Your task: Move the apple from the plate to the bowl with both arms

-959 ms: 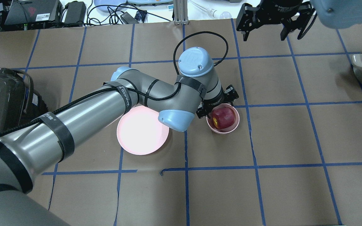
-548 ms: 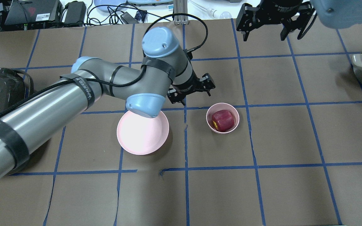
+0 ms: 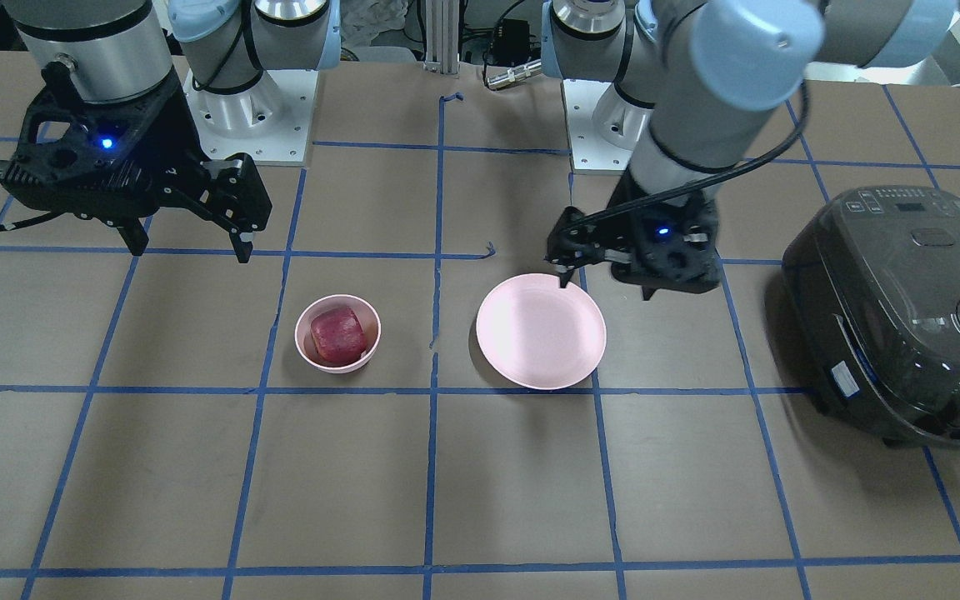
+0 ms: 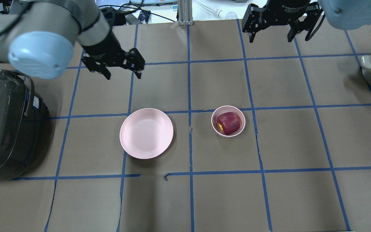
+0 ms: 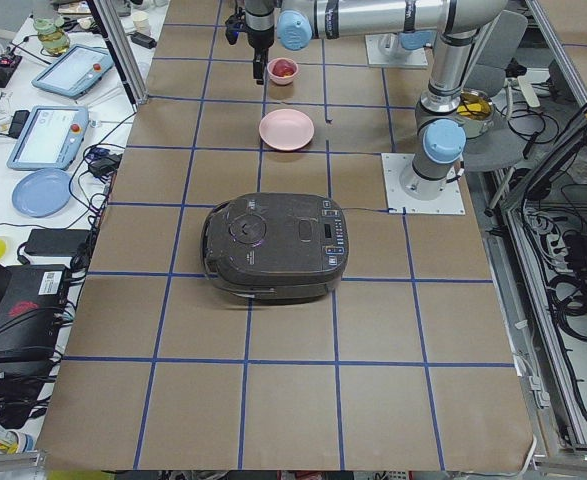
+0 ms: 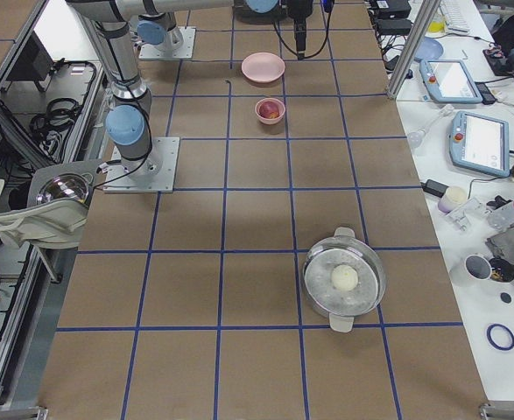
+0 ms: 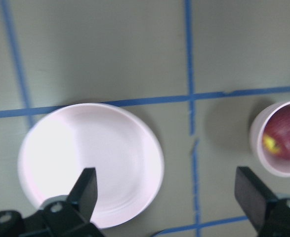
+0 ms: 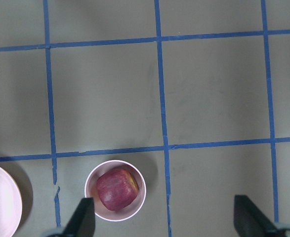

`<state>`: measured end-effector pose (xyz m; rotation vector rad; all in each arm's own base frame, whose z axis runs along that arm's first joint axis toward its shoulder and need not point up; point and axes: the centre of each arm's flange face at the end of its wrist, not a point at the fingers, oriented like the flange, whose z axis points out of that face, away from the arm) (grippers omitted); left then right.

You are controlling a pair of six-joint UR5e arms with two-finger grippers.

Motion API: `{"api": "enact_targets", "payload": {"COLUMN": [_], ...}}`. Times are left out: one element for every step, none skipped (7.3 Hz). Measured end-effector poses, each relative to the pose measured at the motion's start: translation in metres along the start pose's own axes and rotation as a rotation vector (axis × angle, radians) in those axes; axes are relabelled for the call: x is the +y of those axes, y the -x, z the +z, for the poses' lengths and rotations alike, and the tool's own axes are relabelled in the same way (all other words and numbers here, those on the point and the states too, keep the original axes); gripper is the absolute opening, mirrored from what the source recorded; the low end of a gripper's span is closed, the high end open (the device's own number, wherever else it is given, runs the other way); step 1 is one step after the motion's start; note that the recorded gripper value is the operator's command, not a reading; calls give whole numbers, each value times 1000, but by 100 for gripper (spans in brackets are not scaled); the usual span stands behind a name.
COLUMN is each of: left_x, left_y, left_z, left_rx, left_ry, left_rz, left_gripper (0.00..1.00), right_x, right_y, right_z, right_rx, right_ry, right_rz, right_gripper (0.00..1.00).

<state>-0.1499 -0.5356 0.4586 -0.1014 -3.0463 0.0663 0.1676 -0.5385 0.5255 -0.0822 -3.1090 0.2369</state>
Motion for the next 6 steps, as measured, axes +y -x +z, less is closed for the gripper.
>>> {"api": "enact_targets", "payload": {"left_x": [7,17,28,37,41,42], "left_y": [16,19,18,18,18,18], "left_z": [-29,-50,-63,-68,-69,-68], "left_rx": [-8,-12,-18,-26,-29,-30], "left_ry": [-13,-27,-24,-15,-9,-4], "left_rz": [-12,-14,-14,-15,-15,-16], "left_gripper": [100,100,100,100,100,100], "right_x": [0,0,0,0,0,0], "right_y": [0,0,0,0,0,0], "right_z": [0,0,0,0,0,0], "right_rx": [0,0,0,0,0,0], "right_ry": [0,0,0,0,0,0], "right_rz": [0,0,0,0,0,0], "right_gripper": [100,100,100,100,100,100]}}
